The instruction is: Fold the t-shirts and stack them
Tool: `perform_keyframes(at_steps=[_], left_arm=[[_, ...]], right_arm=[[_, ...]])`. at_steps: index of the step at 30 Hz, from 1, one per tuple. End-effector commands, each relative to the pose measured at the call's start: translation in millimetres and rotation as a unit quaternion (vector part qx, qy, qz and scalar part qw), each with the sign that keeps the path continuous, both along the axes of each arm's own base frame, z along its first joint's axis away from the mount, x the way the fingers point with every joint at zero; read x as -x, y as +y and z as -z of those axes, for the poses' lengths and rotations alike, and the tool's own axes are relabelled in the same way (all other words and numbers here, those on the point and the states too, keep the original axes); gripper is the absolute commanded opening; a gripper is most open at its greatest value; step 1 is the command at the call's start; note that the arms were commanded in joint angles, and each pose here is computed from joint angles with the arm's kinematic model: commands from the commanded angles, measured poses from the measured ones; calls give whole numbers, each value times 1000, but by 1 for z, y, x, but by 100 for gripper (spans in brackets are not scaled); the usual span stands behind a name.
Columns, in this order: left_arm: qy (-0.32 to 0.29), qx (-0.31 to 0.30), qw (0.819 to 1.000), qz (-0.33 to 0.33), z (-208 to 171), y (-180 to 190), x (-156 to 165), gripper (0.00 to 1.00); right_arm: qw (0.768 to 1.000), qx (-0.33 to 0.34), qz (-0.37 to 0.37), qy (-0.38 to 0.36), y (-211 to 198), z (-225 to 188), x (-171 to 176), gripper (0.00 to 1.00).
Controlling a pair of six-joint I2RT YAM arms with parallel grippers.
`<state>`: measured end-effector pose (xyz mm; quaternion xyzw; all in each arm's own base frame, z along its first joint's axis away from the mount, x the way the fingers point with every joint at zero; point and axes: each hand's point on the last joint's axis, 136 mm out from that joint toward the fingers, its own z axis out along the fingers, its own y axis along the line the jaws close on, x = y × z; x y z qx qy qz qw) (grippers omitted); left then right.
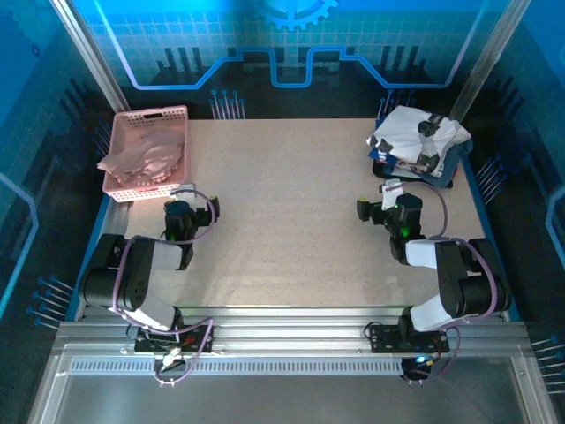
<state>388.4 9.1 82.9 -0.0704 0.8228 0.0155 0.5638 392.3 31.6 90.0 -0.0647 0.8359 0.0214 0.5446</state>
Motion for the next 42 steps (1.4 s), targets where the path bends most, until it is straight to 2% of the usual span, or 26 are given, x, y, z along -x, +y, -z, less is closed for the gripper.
perform_keyframes(at_steps=[1, 23, 25, 27, 31, 33, 35, 38, 42], left_arm=[[-22, -7, 1000, -3, -13, 1, -7, 99], [-23, -4, 1000, 5, -14, 0, -8, 99], [-22, -19, 999, 39, -28, -15, -8, 99], [4, -32, 998, 55, -51, -29, -5, 99], [43, 66, 993, 88, -99, -62, 18, 99], [56, 96, 988, 103, -118, -83, 32, 99], [83, 132, 984, 90, -133, -93, 47, 99], [123, 160, 979, 40, -160, -82, 54, 99], [166, 171, 971, -24, -198, -45, 39, 99]], right_arm=[[1000, 4, -5, -5, 0, -4, -6, 100], [1000, -2, -10, -11, 0, -9, -7, 100], [1000, -4, -9, 18, 1, -27, -8, 100], [999, -20, -6, 48, 3, -46, 1, 100], [998, 0, -53, 43, 29, -84, 41, 100], [997, -9, -62, 41, 37, -102, 58, 100], [996, -30, -64, 48, 42, -121, 74, 100], [994, -54, -75, 62, 52, -145, 92, 100], [988, -73, -102, 88, 71, -168, 96, 100]])
